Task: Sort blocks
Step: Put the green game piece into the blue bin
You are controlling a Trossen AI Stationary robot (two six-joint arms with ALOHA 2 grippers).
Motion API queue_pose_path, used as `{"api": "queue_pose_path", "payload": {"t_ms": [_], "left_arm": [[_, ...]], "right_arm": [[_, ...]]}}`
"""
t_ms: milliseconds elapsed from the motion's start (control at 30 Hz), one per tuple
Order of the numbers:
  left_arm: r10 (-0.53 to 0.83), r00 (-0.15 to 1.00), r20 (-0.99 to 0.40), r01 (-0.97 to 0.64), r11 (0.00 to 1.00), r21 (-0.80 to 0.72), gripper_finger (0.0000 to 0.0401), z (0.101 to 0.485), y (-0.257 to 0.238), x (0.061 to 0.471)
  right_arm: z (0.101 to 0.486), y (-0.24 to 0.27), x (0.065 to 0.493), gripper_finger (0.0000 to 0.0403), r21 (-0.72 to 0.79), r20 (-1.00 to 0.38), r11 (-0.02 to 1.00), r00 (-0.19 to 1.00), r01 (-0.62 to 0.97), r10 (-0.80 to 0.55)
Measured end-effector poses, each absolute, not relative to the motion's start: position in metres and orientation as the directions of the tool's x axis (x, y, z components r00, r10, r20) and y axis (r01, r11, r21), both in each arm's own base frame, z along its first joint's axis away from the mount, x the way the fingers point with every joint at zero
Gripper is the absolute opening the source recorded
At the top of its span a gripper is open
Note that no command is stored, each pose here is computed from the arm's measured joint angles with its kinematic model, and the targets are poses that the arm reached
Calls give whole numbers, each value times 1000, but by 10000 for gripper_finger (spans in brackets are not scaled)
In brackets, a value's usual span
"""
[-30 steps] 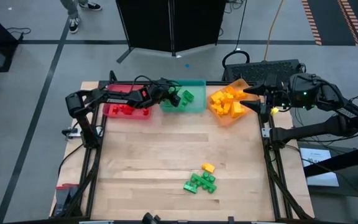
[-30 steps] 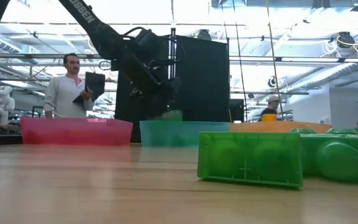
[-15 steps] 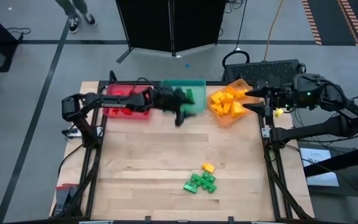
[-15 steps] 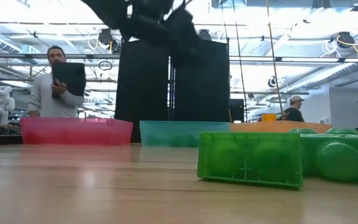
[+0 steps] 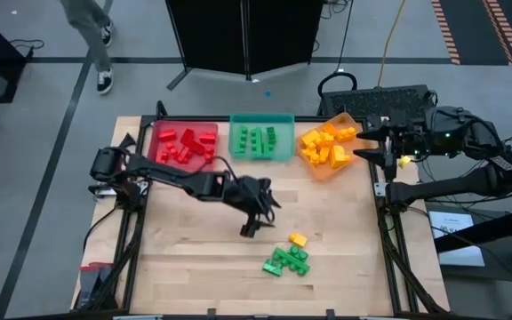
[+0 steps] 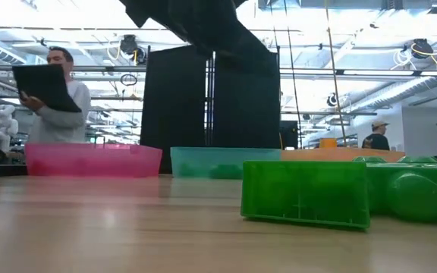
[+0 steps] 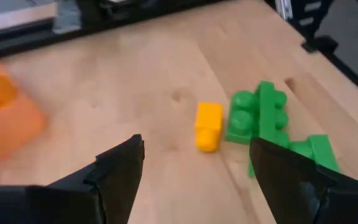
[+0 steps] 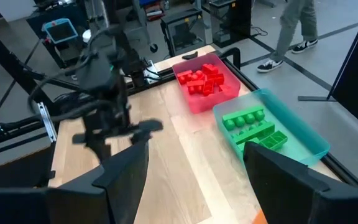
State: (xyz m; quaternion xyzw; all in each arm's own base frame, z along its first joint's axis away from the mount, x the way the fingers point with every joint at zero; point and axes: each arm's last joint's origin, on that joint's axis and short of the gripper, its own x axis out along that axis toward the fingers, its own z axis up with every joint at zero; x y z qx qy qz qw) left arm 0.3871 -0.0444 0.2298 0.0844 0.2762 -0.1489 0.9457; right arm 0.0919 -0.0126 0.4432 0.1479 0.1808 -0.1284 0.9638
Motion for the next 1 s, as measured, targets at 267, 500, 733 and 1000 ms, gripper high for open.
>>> {"api": "queue_pose_path", "payload": {"t_ms": [267,500,733,1000], "left_arm": [[-269,796,-543,375,922,93,292,183,-79,407],[-315,794,-520,422,901,97,292,164,-102,412],[-331,773,-541,446,890,92,292,141,-114,414],[-347,761,-549,437,899,36,292,120,-115,418]], "right_arm": [[442,-13,91,258,240,-398,922,897,303,-191],[438,-12,90,258,232,-435,921,880,312,-188],[437,-12,89,258,228,-455,921,871,316,-187],[435,-12,88,258,230,-472,918,862,322,-184]]}}
